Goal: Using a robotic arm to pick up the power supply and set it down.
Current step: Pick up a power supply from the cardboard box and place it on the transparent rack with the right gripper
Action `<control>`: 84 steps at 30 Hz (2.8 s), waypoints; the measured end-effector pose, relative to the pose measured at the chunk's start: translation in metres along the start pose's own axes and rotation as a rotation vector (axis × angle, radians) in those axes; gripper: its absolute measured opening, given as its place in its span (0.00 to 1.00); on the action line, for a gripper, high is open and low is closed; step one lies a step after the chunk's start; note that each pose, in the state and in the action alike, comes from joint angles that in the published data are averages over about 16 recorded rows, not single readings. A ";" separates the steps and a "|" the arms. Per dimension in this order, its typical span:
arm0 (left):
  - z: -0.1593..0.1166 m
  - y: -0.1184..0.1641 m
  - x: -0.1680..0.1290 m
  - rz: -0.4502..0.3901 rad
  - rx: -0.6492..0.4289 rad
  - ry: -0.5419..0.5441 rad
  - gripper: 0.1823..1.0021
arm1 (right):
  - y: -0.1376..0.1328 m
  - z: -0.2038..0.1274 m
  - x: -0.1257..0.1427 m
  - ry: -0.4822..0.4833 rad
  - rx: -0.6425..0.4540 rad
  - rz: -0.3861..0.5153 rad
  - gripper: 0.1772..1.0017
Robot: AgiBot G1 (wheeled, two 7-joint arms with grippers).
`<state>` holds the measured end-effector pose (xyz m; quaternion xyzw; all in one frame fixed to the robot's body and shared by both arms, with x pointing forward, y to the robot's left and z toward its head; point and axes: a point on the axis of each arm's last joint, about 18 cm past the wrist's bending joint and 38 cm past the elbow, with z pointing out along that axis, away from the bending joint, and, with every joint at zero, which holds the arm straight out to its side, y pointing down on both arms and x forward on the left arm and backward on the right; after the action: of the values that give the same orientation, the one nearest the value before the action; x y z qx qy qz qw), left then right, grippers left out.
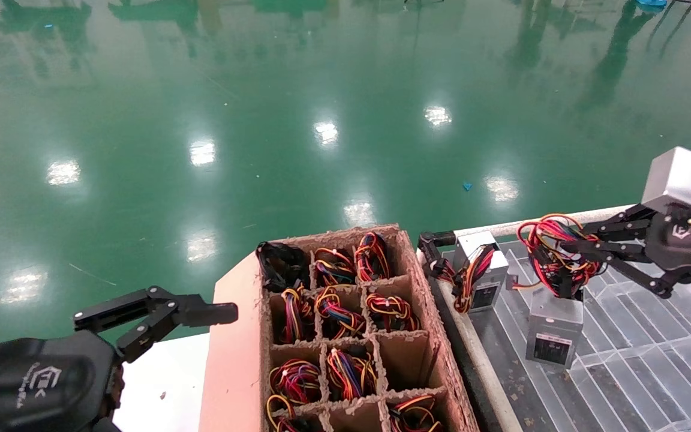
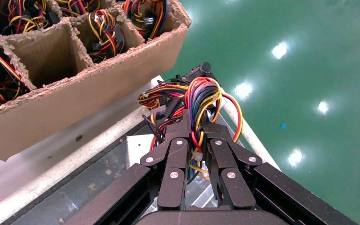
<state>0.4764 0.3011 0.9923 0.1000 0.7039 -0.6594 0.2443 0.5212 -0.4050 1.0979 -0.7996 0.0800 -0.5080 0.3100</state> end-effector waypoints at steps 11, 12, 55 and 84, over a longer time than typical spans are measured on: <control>0.000 0.000 0.000 0.000 0.000 0.000 1.00 | -0.002 0.022 -0.003 -0.058 -0.033 -0.078 0.04; 0.000 0.000 0.000 0.000 0.000 0.000 1.00 | -0.002 0.024 -0.003 -0.064 -0.033 -0.084 0.04; 0.000 0.000 0.000 0.000 0.000 0.000 1.00 | 0.041 0.093 0.010 -0.155 -0.041 -0.070 0.04; 0.000 0.000 0.000 0.000 0.000 0.000 1.00 | 0.058 0.087 0.022 -0.163 -0.082 -0.050 0.04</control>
<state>0.4764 0.3011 0.9923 0.1000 0.7039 -0.6594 0.2443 0.6174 -0.4244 1.0558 -0.8522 0.0552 -0.4450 0.2696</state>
